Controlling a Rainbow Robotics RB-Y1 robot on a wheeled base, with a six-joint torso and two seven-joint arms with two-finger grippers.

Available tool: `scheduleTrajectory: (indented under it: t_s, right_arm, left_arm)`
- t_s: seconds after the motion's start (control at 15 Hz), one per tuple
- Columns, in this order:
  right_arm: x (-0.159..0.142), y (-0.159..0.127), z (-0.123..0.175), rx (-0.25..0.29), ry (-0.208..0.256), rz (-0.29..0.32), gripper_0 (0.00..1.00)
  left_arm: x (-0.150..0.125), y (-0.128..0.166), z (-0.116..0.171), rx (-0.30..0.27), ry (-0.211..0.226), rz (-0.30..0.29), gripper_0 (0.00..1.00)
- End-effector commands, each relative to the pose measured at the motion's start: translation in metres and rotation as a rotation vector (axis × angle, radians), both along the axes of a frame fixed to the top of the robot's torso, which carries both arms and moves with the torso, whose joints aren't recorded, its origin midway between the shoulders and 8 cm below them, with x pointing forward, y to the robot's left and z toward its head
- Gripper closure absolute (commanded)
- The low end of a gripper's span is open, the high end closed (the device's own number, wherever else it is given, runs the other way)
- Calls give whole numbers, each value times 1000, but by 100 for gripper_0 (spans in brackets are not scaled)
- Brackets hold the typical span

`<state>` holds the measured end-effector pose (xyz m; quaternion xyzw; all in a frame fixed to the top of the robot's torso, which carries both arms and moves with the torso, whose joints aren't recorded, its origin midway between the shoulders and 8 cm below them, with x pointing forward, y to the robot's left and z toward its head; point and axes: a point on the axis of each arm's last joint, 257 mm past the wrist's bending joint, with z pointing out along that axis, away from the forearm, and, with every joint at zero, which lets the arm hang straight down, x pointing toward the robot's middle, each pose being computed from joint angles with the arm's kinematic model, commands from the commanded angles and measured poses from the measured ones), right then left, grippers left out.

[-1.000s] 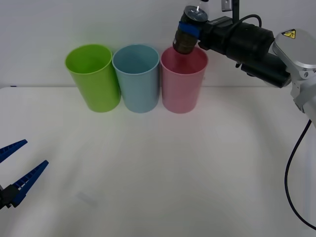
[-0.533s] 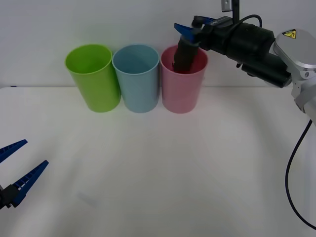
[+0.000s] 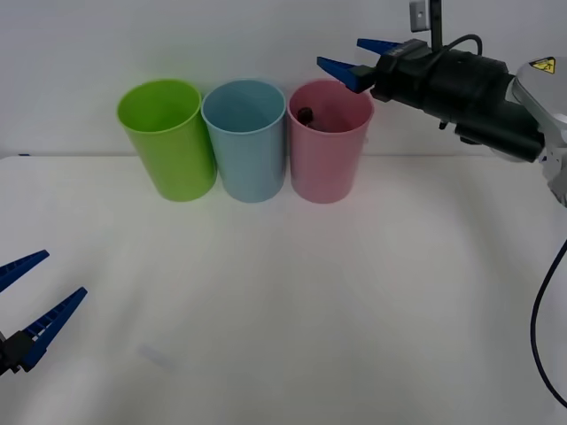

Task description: Grasp the object on the table and drop it into the matching bin: aluminum can to the light blue bin, PET bottle to the pink bin.

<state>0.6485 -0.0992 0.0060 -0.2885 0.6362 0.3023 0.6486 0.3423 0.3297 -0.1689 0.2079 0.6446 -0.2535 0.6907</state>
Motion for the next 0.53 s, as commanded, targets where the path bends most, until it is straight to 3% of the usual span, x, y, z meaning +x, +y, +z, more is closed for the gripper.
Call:
scheduleTrajectory:
  t_s: [0.07,0.53]
  right_arm:
    - [-17,-8,-4,-7,-10,21,0]
    - [-81,-37,-27,-36,-1,81,0]
  left_arm:
    - [0,0,0,0,0,0,0]
    - [0,0,0,0,0,0,0]
